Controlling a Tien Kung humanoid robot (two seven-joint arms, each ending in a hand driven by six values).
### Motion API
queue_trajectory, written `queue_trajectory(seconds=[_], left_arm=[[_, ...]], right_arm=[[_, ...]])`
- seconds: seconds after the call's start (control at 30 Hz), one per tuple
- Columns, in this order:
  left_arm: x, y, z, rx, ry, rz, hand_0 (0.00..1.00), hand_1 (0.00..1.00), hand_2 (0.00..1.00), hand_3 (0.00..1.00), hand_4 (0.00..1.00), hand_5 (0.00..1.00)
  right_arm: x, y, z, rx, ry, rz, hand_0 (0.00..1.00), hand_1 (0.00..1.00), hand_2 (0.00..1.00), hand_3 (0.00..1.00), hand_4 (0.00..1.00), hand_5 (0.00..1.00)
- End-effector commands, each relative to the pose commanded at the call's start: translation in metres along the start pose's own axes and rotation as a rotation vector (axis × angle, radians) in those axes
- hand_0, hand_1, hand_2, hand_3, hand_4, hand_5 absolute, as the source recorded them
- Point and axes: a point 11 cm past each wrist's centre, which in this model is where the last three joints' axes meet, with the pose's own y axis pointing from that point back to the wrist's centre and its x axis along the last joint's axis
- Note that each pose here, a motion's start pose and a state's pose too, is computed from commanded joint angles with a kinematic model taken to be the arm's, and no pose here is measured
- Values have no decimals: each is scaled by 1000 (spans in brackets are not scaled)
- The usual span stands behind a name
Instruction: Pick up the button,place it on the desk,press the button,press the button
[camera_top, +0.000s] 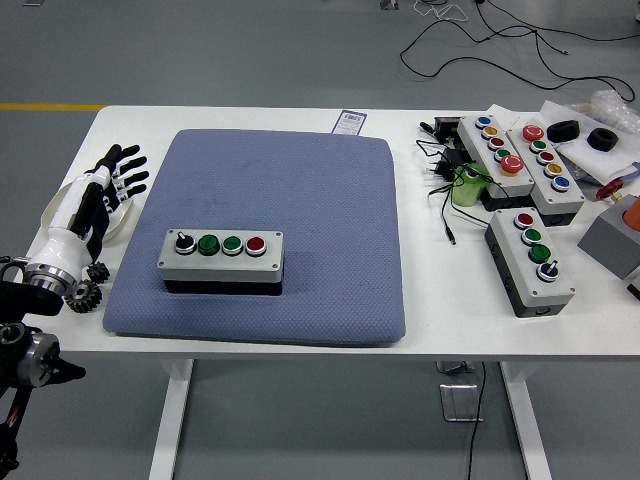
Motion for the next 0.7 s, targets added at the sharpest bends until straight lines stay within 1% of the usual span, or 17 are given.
queue_trajectory(seconds=[0.17, 0.47, 0.7], left_arm=[[-4, 2, -3, 2, -4, -2, 795, 818, 842, 844, 732, 998], [0, 4, -4, 3, -11, 6, 788, 811, 839, 839, 732, 998], [-1, 4, -6, 7, 1, 9, 785, 808, 834, 832, 731, 998]], right_arm=[[0, 0, -1, 2, -1, 0, 673, 658, 674, 624, 310, 173], [2, 0, -5, 10, -1, 3, 673, 658, 674, 624, 310, 173], [3, 0, -6, 13, -1, 6, 673, 658, 674, 624, 310, 173]])
